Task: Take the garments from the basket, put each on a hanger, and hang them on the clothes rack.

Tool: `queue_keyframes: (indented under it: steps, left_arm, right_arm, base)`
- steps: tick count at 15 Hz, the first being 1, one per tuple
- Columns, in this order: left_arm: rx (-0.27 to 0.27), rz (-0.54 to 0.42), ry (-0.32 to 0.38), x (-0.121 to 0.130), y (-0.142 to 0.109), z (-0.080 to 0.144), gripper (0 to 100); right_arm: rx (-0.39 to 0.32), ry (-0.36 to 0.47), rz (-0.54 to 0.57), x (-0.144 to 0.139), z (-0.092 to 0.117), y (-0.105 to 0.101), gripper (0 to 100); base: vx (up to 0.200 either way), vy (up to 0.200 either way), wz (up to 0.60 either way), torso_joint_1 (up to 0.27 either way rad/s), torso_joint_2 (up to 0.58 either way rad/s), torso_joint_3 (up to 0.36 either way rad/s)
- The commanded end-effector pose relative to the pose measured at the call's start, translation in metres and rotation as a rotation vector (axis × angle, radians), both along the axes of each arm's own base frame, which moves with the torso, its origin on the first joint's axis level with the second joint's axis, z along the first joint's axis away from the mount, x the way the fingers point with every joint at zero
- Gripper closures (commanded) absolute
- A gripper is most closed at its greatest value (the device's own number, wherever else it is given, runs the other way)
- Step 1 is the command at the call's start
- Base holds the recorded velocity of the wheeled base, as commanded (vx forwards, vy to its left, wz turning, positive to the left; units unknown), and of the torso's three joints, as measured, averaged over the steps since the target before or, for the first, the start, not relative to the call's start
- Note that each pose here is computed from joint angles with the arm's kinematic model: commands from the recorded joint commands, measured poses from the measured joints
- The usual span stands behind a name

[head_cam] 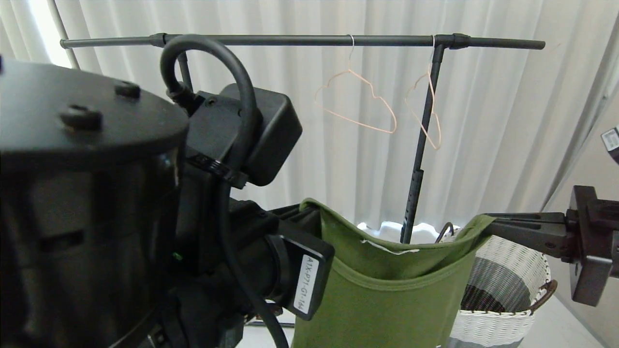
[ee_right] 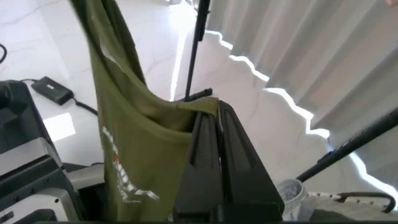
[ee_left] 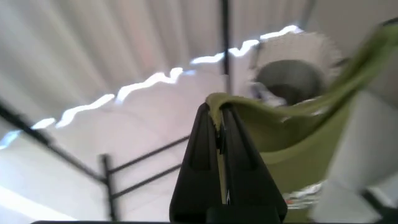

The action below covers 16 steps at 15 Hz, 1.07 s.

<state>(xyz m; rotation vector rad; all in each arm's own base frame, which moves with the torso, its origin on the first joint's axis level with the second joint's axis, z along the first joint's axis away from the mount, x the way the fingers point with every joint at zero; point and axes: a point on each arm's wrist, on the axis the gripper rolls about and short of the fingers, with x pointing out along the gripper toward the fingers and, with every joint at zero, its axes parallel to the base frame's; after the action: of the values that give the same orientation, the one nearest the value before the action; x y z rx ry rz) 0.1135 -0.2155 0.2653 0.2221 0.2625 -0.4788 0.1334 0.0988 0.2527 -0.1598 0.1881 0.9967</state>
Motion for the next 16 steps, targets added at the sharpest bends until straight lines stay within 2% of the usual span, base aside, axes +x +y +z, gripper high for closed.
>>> queue_keyframes:
  steps: [1,5,7,9,11,14,16]
  left_arm:
    - [0.012,0.068,-0.039,0.006,0.011,0.008,100]
    - [-0.023,0.15,-0.166,0.02,0.036,0.056,100]
    - [-0.059,0.232,-0.196,0.034,0.048,0.071,100]
    - [-0.08,0.24,-0.209,0.034,0.05,0.078,100]
    - [-0.078,0.177,-0.198,0.02,0.05,0.074,100]
    - [-0.102,0.012,-0.197,0.001,0.043,0.076,100]
    - [-0.059,-0.013,-0.234,-0.001,0.042,0.079,100]
  right_arm:
    - [0.019,-0.063,0.031,-0.003,0.015,0.004,100]
    - [0.08,-0.164,-0.008,0.009,0.057,0.011,100]
    - [0.11,-0.211,-0.024,0.02,0.08,0.018,100]
    - [0.124,-0.232,-0.024,0.024,0.097,0.021,100]
    - [0.125,-0.236,-0.023,0.024,0.114,0.022,100]
    - [0.077,-0.221,-0.019,0.015,0.113,0.015,100]
    - [0.056,-0.195,-0.038,0.002,0.113,0.002,100]
  base:
    - [0.0,0.0,0.0,0.0,0.0,0.0]
    - [0.0,0.0,0.0,0.0,0.0,0.0]
    - [0.0,0.0,0.0,0.0,0.0,0.0]
    - [0.0,0.0,0.0,0.0,0.0,0.0]
    - [0.0,0.0,0.0,0.0,0.0,0.0]
    - [0.0,0.0,0.0,0.0,0.0,0.0]
    - [0.0,0.0,0.0,0.0,0.0,0.0]
